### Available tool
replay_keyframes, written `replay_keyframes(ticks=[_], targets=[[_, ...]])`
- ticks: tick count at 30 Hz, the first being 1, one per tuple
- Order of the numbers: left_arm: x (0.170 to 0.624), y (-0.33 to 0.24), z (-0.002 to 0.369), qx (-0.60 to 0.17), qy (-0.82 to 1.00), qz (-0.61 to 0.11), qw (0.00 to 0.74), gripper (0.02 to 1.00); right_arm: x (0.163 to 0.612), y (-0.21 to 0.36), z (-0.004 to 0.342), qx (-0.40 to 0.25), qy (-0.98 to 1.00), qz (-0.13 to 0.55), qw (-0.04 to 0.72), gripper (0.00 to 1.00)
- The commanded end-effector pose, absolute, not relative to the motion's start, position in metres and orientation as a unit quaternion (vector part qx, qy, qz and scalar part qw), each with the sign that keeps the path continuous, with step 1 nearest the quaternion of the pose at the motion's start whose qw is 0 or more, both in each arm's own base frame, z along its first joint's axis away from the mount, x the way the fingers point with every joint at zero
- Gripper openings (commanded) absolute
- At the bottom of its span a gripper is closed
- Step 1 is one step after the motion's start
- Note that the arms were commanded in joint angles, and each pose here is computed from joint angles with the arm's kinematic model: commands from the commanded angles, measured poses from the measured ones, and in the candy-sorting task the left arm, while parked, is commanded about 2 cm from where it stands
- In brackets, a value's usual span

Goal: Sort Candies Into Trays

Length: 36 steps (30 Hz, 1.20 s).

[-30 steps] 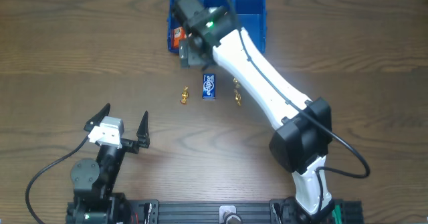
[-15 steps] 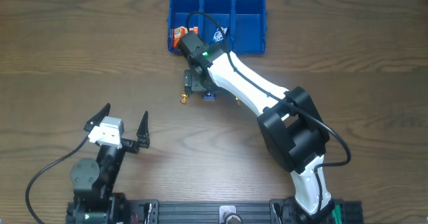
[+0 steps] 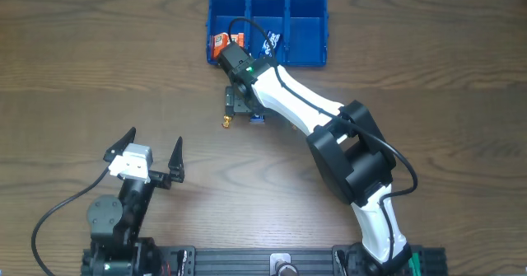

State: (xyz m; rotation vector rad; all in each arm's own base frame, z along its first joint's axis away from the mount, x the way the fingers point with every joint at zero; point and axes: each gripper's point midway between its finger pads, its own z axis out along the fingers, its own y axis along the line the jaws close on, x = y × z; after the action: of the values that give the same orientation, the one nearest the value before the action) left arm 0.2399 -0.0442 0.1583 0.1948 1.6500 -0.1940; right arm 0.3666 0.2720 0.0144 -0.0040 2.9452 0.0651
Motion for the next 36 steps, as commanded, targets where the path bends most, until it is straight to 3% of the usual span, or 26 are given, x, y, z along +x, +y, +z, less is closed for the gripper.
replay_keyframes(ticks=[1, 6, 20, 30, 36], targets=[[0.239, -0.047, 0.142, 0.089, 0.746, -0.098, 0.652, 0.998, 0.371, 0.261, 0.000, 0.012, 0.995, -0.003, 0.098, 1.000], [0.239, -0.047, 0.142, 0.089, 0.747, -0.098, 0.652, 0.998, 0.371, 0.260, -0.002, 0.013, 0.995, -0.006, 0.096, 0.956], [0.239, -0.047, 0.142, 0.088, 0.747, -0.098, 0.652, 0.998, 0.373, 0.259, -0.002, 0.014, 0.995, -0.010, 0.101, 0.476], [0.239, -0.047, 0.142, 0.089, 0.747, -0.098, 0.652, 0.998, 0.373, 0.259, -0.002, 0.014, 0.995, -0.008, 0.102, 0.327], [0.239, -0.047, 0.142, 0.089, 0.747, -0.098, 0.652, 0.998, 0.378, 0.264, 0.038, 0.007, 0.992, -0.001, 0.124, 0.305]])
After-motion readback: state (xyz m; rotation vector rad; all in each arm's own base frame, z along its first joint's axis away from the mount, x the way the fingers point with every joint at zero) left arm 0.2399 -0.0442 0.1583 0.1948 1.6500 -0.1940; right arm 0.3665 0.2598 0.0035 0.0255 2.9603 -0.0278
